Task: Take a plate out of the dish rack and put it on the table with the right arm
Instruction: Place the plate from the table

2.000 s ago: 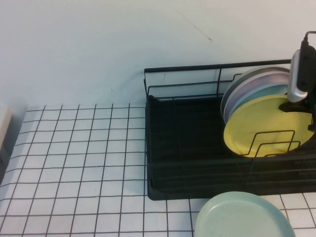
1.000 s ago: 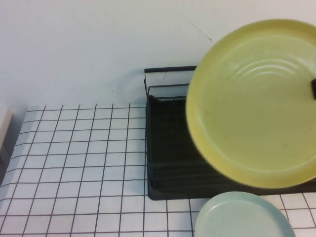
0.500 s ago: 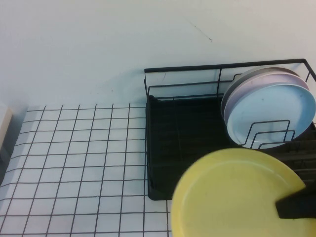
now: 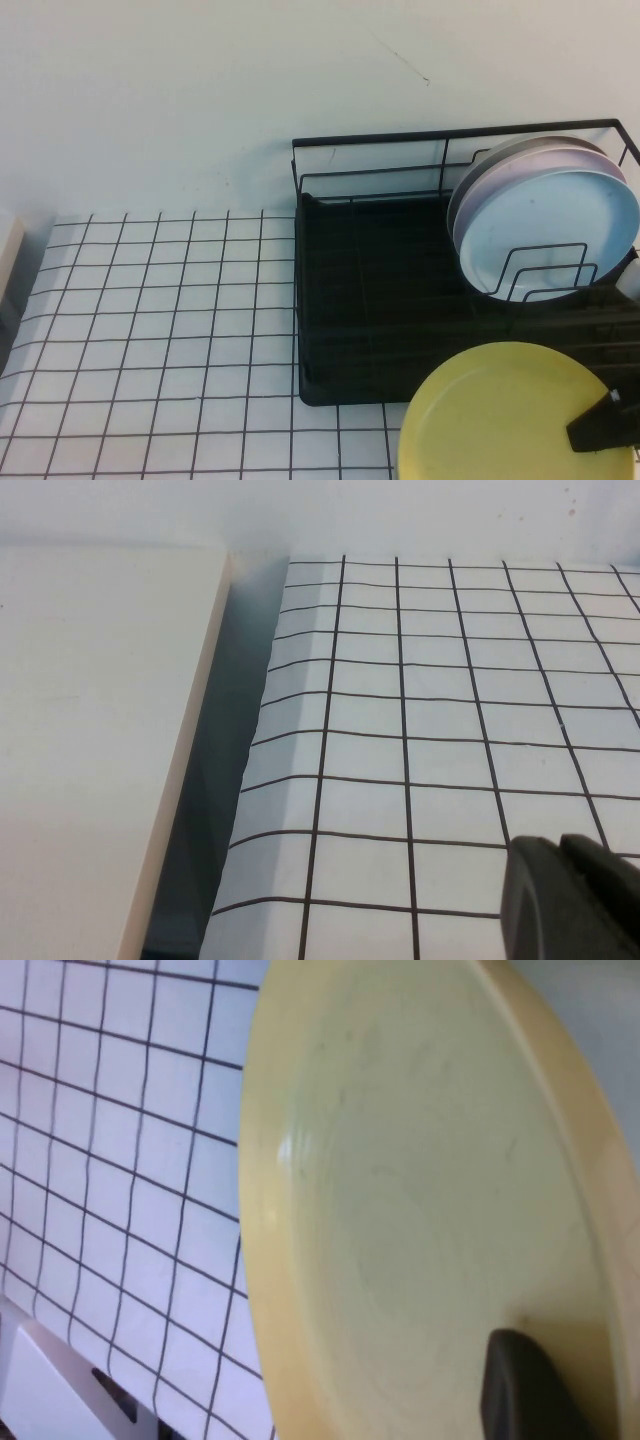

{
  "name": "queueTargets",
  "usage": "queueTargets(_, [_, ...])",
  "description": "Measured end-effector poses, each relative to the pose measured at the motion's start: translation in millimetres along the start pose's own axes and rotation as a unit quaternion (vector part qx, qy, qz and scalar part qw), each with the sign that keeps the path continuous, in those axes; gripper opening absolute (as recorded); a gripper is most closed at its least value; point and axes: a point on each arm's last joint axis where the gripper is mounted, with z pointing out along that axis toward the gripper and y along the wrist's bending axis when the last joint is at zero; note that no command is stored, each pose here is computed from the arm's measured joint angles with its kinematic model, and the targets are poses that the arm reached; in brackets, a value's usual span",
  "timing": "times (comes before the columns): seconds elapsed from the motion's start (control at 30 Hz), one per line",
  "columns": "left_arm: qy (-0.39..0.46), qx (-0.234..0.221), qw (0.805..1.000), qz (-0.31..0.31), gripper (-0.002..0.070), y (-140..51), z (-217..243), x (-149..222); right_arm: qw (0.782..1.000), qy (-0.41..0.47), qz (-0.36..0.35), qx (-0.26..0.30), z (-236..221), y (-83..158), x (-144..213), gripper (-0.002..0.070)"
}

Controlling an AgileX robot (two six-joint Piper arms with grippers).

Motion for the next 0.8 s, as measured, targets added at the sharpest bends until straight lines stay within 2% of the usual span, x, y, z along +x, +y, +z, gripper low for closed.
queueTargets(0.2, [0.000,0.000,1.000,0.000,-0.0003,0.0,0,0,1.000,0.017,0.010,0.000,18,-16,-7,0.0141])
queueTargets(0.47, [0.000,0.000,1.000,0.000,-0.0003,0.0,0,0,0.999,0.041,-0.027,0.012,22,-22,-9,0.0320])
queueTargets(0.6, [0.000,0.000,1.000,0.000,-0.0003,0.0,0,0,0.993,0.086,-0.071,0.044,8,-21,-16,0.0375])
queueTargets(0.8, [0.000,0.000,1.000,0.000,-0.0003,0.0,0,0,0.982,0.120,-0.092,0.113,-28,-11,-41,0.0384])
